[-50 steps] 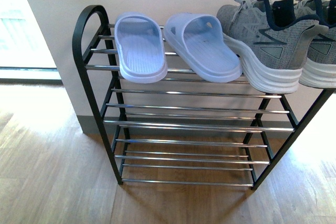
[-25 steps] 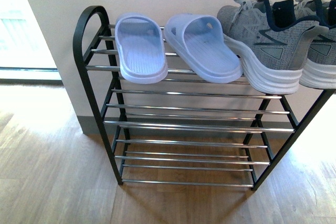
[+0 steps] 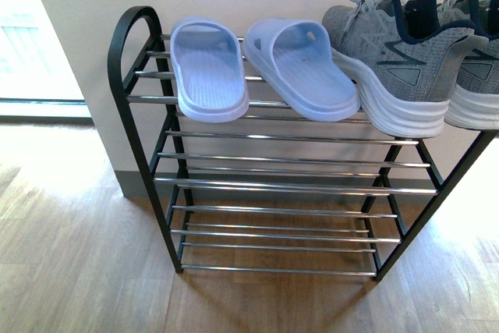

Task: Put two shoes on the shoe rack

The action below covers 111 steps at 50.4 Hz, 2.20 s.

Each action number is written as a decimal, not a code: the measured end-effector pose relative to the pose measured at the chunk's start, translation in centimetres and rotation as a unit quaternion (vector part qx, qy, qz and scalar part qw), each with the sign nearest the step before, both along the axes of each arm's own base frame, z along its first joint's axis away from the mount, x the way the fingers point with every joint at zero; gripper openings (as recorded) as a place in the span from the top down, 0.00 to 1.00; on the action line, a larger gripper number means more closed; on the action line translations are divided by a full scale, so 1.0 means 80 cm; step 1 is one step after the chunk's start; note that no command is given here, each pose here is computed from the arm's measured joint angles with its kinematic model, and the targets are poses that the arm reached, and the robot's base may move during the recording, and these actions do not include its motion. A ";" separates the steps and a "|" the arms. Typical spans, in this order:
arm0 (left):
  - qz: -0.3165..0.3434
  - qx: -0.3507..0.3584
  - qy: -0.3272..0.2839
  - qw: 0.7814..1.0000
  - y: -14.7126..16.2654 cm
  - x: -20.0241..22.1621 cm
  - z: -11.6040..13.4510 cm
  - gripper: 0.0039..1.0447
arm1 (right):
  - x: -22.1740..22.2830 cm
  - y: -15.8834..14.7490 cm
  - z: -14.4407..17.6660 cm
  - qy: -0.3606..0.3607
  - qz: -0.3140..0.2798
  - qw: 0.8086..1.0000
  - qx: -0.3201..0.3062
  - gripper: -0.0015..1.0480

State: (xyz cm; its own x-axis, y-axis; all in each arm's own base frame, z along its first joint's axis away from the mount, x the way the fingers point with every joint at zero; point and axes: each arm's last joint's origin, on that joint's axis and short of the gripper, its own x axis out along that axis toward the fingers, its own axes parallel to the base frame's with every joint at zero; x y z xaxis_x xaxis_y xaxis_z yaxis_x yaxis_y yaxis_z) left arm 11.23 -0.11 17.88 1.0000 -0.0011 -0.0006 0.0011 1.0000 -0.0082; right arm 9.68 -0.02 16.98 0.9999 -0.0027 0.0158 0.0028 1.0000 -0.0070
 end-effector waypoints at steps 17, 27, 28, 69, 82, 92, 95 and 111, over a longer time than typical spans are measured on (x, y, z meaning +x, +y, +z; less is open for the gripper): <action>-0.001 0.000 -0.006 1.000 0.001 -0.007 -0.011 0.99 | 0.000 0.000 0.000 0.000 0.000 1.000 0.000 0.09; -0.001 0.000 0.002 1.000 0.001 -0.018 -0.015 0.99 | 0.000 0.000 0.000 0.000 0.000 1.000 0.000 0.09; -0.001 0.000 0.002 1.000 0.001 -0.018 -0.015 0.99 | 0.000 0.000 0.000 0.000 0.001 1.000 0.000 0.09; -0.001 0.001 0.001 1.000 0.001 -0.018 -0.015 0.07 | 0.000 0.000 0.000 0.000 0.000 1.000 0.000 0.09; -0.001 0.001 0.001 1.000 0.001 -0.018 -0.015 0.09 | 0.000 0.000 0.000 0.000 0.000 1.000 0.000 0.09; -0.001 0.001 0.001 1.000 0.001 -0.018 -0.015 0.09 | 0.000 0.000 0.000 0.000 0.000 1.000 0.000 0.09; -0.001 0.001 0.001 1.000 0.001 -0.018 -0.015 0.09 | 0.000 0.000 0.000 0.000 0.000 1.000 0.000 0.09; -0.001 0.001 0.001 1.000 0.001 -0.018 -0.015 0.09 | 0.000 0.000 0.000 0.000 0.000 1.000 0.000 0.09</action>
State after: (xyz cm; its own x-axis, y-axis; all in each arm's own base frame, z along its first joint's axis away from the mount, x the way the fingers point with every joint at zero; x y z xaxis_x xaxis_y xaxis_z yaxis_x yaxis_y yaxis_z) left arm 9.79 -0.03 16.68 1.0000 -0.0031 -0.0032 0.0030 1.0000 -0.0059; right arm 9.68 -0.02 16.98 0.9999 -0.0019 0.0154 0.0020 1.0000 -0.0067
